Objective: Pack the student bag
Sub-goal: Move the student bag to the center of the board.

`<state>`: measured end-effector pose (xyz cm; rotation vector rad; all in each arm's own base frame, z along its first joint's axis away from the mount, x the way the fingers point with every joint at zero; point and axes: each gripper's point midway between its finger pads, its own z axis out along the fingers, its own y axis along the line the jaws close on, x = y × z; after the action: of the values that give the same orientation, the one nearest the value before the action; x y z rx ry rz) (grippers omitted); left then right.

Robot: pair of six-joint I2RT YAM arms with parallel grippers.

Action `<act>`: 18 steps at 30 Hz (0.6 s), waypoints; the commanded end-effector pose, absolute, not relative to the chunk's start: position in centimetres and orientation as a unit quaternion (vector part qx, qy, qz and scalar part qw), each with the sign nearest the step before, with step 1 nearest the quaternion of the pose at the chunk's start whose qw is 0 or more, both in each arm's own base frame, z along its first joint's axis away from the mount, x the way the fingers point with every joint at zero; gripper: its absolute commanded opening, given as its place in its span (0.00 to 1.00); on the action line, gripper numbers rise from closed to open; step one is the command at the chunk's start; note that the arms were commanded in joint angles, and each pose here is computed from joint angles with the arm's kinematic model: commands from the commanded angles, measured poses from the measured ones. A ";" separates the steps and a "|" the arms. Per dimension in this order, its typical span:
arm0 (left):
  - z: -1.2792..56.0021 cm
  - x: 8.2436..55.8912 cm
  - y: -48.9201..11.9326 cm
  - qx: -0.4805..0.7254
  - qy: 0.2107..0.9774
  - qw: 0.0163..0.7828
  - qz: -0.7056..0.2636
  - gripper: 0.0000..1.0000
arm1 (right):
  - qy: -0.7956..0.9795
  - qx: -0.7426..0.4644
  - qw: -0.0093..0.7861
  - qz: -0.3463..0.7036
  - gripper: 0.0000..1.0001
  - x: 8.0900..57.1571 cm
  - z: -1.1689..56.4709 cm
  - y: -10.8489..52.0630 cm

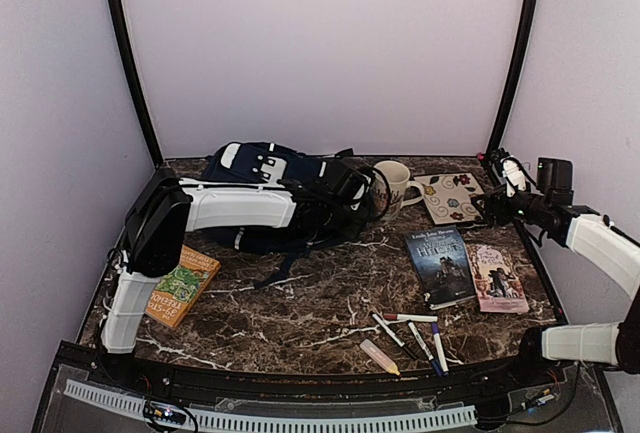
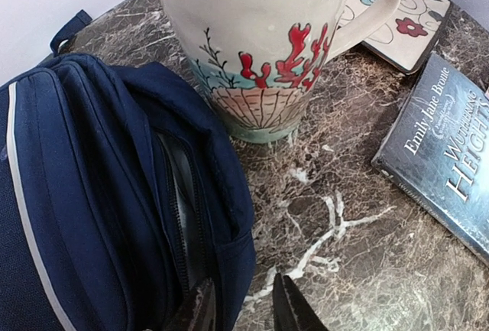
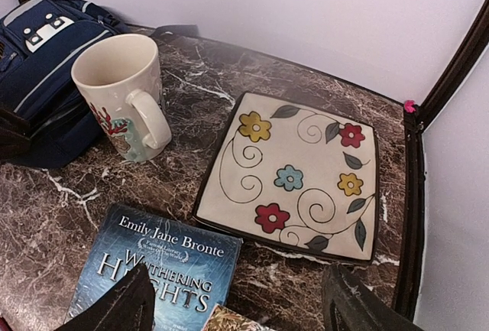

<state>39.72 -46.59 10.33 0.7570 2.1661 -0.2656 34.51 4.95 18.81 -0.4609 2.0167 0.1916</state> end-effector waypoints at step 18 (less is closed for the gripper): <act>7.8 41.8 -45.5 0.283 0.868 0.401 -0.073 0.11 | 0.832 -0.201 0.512 0.077 0.75 35.0 18.6 5.0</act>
<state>41.07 -45.75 6.37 0.7277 2.2158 -0.2004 34.67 4.98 18.21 -0.4725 2.0301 0.1932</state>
